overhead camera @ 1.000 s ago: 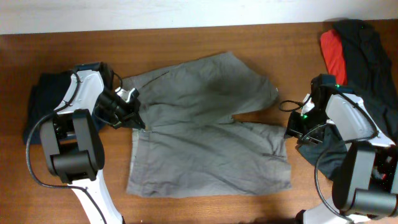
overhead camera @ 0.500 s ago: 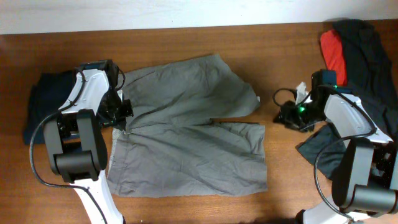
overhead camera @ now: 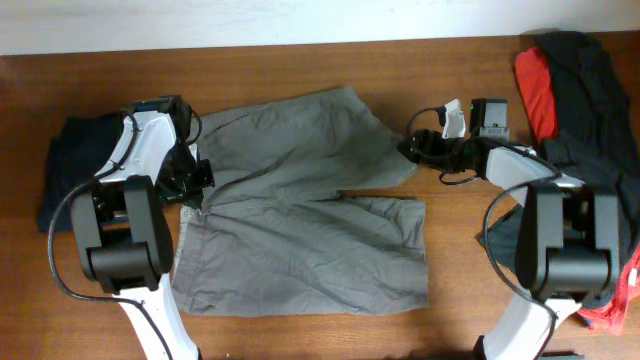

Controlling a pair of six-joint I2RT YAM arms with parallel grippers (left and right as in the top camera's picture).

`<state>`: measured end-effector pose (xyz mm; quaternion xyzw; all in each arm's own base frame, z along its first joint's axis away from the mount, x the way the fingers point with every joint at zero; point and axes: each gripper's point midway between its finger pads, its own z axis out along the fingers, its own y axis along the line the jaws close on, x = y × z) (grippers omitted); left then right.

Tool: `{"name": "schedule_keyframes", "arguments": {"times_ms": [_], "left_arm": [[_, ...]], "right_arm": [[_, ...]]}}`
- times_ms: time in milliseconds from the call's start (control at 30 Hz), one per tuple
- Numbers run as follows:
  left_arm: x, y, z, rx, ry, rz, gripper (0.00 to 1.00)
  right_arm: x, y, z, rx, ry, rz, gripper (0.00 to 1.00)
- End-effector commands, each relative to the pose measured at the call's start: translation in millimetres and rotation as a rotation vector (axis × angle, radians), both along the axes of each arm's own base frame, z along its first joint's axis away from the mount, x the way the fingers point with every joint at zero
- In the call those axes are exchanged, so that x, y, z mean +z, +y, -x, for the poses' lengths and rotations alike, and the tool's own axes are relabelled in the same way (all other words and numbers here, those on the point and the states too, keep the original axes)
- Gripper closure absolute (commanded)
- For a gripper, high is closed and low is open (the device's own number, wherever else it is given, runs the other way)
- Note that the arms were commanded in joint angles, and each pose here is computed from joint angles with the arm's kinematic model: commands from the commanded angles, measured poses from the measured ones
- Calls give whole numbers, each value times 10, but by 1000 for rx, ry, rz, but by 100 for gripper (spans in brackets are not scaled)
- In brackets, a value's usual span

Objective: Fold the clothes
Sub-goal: 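Grasp the right waist corner with the right gripper and pull it up-right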

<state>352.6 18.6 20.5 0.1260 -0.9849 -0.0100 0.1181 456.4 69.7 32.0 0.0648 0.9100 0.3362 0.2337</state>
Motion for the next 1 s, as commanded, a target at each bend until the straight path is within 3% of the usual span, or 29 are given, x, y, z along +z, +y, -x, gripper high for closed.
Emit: {"name": "schedule_keyframes", "arguments": {"times_ms": [0, 167, 267, 300, 433, 567, 600, 700, 867, 967], "left_arm": [[33, 51, -54, 7, -25, -32, 98], [31, 52, -62, 7, -28, -32, 98], [31, 53, -62, 7, -28, -32, 98], [31, 52, -61, 7, -28, -32, 98], [31, 52, -61, 7, -28, -32, 98], [31, 53, -61, 7, -28, -32, 97], [31, 53, -61, 7, -28, -32, 97], [31, 54, -61, 7, -28, -32, 97], [27, 55, -80, 7, -36, -33, 97], [24, 56, -97, 7, -43, -33, 97]], "right_arm": [[-90, 268, 21, 48, 41, -171, 26], [-217, 632, 59, 159, 22, -267, 28], [-171, 750, 27, 182, -3, -274, 47], [-120, 736, -35, 177, -22, -276, 65], [299, 595, -315, 169, -117, -306, 87], [1215, 463, -656, 177, -270, -282, 89], [1585, 425, -742, 175, -332, -243, 89], [2065, 221, -835, 111, -389, -49, 87], [1937, -233, -731, 13, -262, 280, 86], [1609, -337, -527, 18, -118, 347, 78]]}}
